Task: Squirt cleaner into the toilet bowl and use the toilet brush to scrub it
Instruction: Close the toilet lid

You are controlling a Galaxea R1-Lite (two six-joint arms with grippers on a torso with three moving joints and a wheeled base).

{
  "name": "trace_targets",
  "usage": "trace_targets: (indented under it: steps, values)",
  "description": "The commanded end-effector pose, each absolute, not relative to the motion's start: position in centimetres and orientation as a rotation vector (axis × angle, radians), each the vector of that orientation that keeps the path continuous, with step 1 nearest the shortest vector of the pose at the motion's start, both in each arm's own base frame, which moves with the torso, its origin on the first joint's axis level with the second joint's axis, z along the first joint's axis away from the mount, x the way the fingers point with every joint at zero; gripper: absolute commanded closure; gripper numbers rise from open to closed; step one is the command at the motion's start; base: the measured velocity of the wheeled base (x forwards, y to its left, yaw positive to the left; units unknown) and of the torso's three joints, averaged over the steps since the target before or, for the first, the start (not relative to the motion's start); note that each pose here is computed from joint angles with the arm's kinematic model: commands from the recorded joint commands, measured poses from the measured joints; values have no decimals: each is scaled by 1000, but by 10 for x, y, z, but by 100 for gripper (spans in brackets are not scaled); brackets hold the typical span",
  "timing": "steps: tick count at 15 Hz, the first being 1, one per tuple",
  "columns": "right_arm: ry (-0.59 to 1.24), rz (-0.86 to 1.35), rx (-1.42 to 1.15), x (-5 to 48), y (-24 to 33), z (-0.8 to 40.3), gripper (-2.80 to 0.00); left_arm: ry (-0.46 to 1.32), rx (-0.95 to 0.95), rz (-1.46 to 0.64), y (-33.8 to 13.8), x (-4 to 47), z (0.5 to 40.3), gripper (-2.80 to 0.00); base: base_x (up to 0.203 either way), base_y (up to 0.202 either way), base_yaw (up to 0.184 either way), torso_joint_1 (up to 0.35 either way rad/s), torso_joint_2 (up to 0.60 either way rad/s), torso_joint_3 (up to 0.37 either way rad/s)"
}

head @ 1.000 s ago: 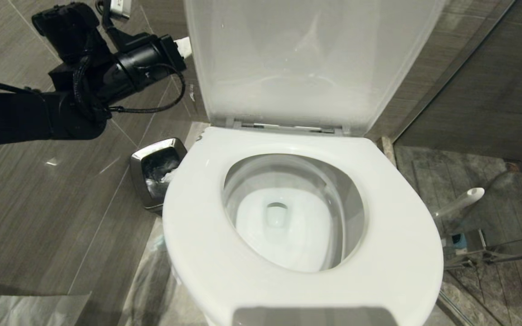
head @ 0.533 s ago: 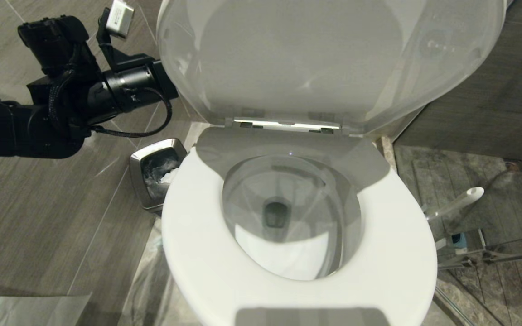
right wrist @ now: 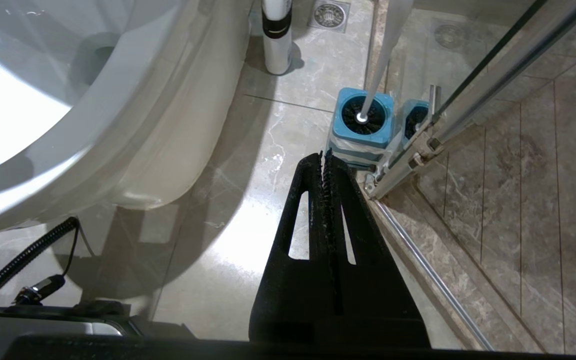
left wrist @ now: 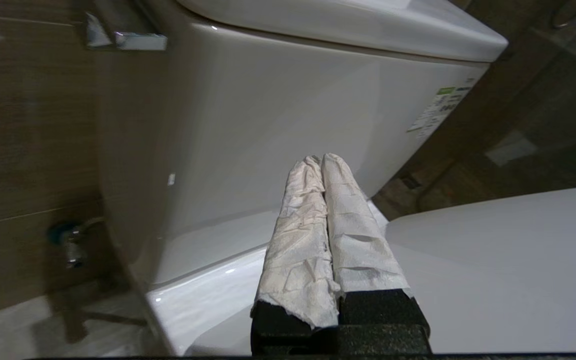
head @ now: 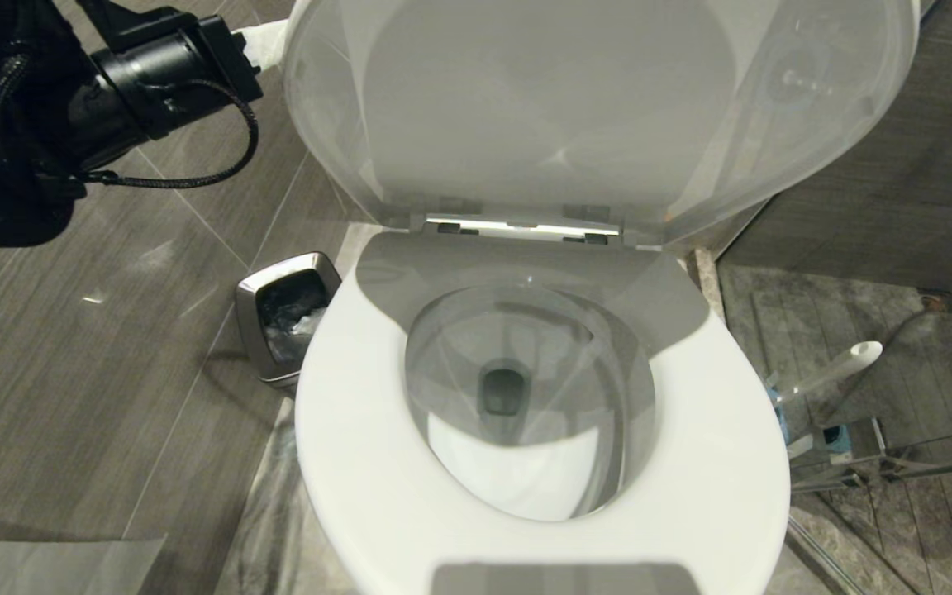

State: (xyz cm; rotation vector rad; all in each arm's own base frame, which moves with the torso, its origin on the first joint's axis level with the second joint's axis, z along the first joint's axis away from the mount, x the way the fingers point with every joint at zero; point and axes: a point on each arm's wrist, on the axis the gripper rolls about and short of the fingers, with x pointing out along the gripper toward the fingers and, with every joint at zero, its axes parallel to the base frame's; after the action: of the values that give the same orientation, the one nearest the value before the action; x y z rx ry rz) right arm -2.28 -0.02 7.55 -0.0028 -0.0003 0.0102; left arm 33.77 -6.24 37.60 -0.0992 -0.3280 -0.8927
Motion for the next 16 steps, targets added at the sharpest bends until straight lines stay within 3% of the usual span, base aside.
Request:
trace_targets:
  steps: [1,4,6,8,16]
  values:
    - [2,11,-3,-23,0,75,0,-371,-86,-787,-41,317,394,0,0,0,0,0,0,0]
    - [2,11,-3,-23,0,75,0,-344,-114,-627,-22,283,415,0,0,0,0,0,0,0]
    - [2,11,-3,-23,0,75,0,-176,-159,-560,-13,261,419,0,0,0,0,0,0,0]
    - [2,11,-3,-23,0,75,0,-114,-142,-507,-5,236,441,0,0,0,0,0,0,0]
    - [2,11,-3,-23,0,75,0,19,280,-474,-14,189,436,0,0,0,0,0,0,0]
